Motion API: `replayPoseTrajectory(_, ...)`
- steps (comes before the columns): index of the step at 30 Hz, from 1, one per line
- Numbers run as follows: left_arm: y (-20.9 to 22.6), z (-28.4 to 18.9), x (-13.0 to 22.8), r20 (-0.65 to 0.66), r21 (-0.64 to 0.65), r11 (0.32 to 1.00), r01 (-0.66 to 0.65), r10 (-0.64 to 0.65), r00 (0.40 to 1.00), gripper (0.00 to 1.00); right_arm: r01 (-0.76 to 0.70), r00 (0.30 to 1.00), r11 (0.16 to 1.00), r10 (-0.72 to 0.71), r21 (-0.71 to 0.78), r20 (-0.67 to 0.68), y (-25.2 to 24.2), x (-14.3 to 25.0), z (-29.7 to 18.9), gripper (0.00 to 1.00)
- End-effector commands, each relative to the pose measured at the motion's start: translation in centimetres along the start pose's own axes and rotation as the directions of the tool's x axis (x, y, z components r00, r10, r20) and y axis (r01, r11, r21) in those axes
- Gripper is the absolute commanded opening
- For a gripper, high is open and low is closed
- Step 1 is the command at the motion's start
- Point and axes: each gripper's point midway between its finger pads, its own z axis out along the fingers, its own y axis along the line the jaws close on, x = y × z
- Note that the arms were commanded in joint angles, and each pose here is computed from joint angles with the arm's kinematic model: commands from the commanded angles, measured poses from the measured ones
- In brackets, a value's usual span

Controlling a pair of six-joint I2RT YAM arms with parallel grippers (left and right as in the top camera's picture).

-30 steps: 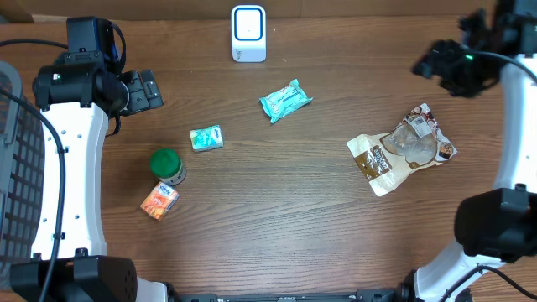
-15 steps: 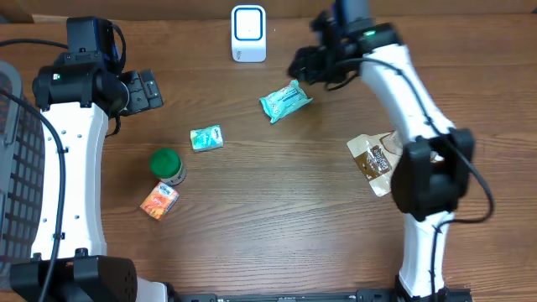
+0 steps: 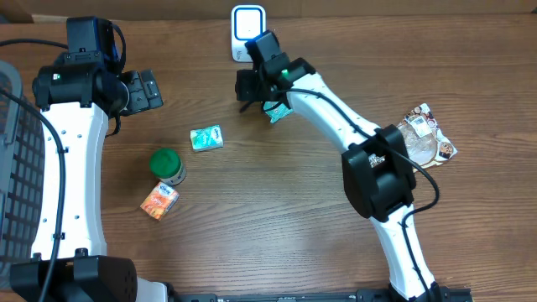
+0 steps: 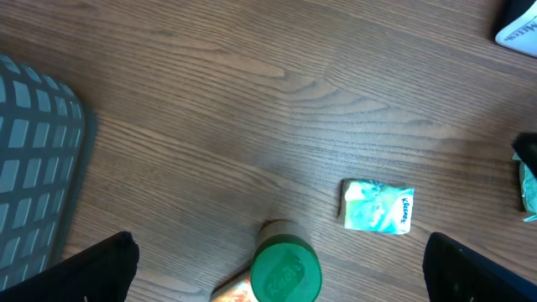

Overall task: Scan the item barcode
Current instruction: 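Swing the right gripper back toward the teal wipes pack, then grasp the teal wipes pack with the right gripper and lift it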

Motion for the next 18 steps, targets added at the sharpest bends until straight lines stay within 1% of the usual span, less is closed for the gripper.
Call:
replayPoseTrajectory(1,-0.2,-1.0,-0.6,0.032,0.016,1.000,-0.015,0.014,0.999,0.99,-0.151,0.986,0.982,0.141,0.112,0.093,-2.7,-1.3,1.3,0.59)
replayPoseTrajectory(4,-0.2,-1.0,-0.6,0.032,0.016,1.000,-0.015,0.014,0.999,1.00,-0.150,0.987,0.981,0.140,0.124,0.083,-3.1,-1.0,1.6,0.59)
replayPoseTrajectory(7,-0.2,-1.0,-0.6,0.032,0.016,1.000,-0.015,0.014,0.999,1.00,-0.146,0.989,0.976,0.141,0.163,0.040,-4.0,0.2,1.5,0.59)
replayPoseTrajectory(11,-0.2,-1.0,-0.6,0.032,0.016,1.000,-0.015,0.014,0.999,1.00,-0.124,0.987,0.960,0.146,0.251,-0.071,-5.9,3.0,0.9,0.59)
replayPoseTrajectory(12,-0.2,-1.0,-0.6,0.032,0.016,1.000,-0.015,0.014,0.999,0.99,-0.119,0.982,0.954,0.154,0.276,-0.108,-6.4,3.9,0.5,0.59)
replayPoseTrajectory(13,-0.2,-1.0,-0.6,0.032,0.016,1.000,-0.015,0.014,0.999,1.00,-0.110,0.970,0.942,0.172,0.318,-0.173,-7.4,5.5,-0.3,0.59)
replayPoseTrajectory(14,-0.2,-1.0,-0.6,0.032,0.016,1.000,-0.015,0.014,0.999,1.00,-0.105,0.962,0.934,0.182,0.341,-0.202,-7.9,6.2,-0.7,0.58)
replayPoseTrajectory(17,-0.2,-1.0,-0.7,0.032,0.016,1.000,-0.015,0.014,0.999,1.00,-0.091,0.947,0.918,0.200,0.386,-0.253,-8.9,7.3,-2.3,0.57)
replayPoseTrajectory(18,-0.2,-1.0,-0.6,0.032,0.016,1.000,-0.015,0.014,0.999,1.00,-0.087,0.944,0.915,0.202,0.393,-0.262,-9.2,7.3,-2.9,0.56)
